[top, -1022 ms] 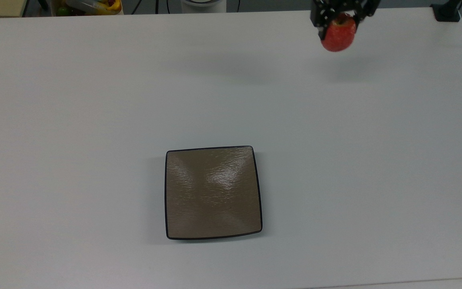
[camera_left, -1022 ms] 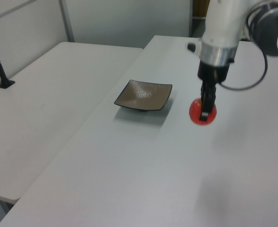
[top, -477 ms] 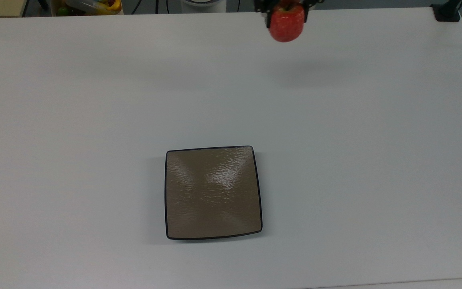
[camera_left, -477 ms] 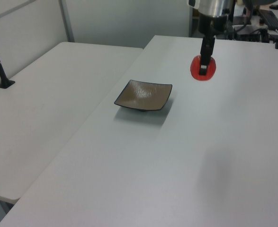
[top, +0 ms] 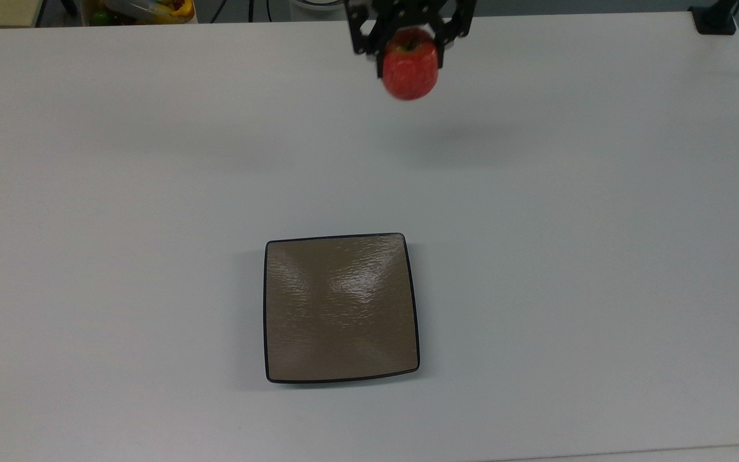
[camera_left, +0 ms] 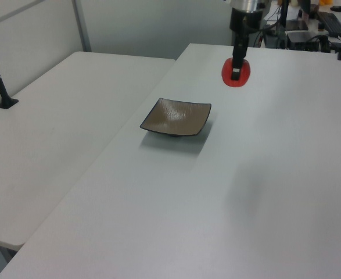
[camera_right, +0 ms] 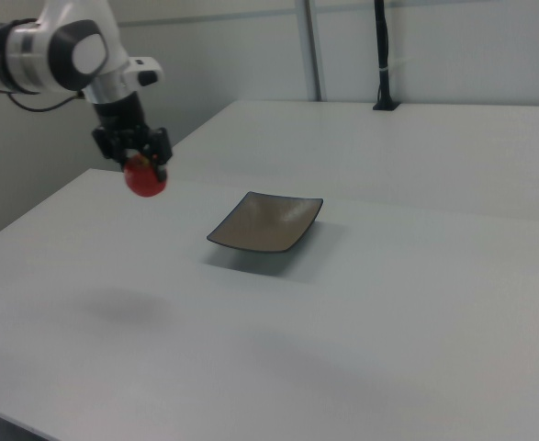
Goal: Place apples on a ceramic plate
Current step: 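Lift the apple and carry it over the brown square plate, then lower the apple onto the plate and open the gripper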
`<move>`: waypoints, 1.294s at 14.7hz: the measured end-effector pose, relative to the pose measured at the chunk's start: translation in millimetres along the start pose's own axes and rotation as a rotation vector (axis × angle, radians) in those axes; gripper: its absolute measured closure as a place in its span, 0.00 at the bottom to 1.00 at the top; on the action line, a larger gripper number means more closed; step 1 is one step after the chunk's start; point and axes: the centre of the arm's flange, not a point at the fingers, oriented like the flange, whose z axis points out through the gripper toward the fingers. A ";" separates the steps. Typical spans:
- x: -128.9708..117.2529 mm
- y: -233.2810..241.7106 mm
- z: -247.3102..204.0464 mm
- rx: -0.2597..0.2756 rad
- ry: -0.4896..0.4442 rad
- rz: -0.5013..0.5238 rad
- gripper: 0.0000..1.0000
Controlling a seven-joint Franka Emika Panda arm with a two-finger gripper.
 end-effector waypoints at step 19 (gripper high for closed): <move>108.2 75.6 194.1 -0.076 0.280 0.025 0.28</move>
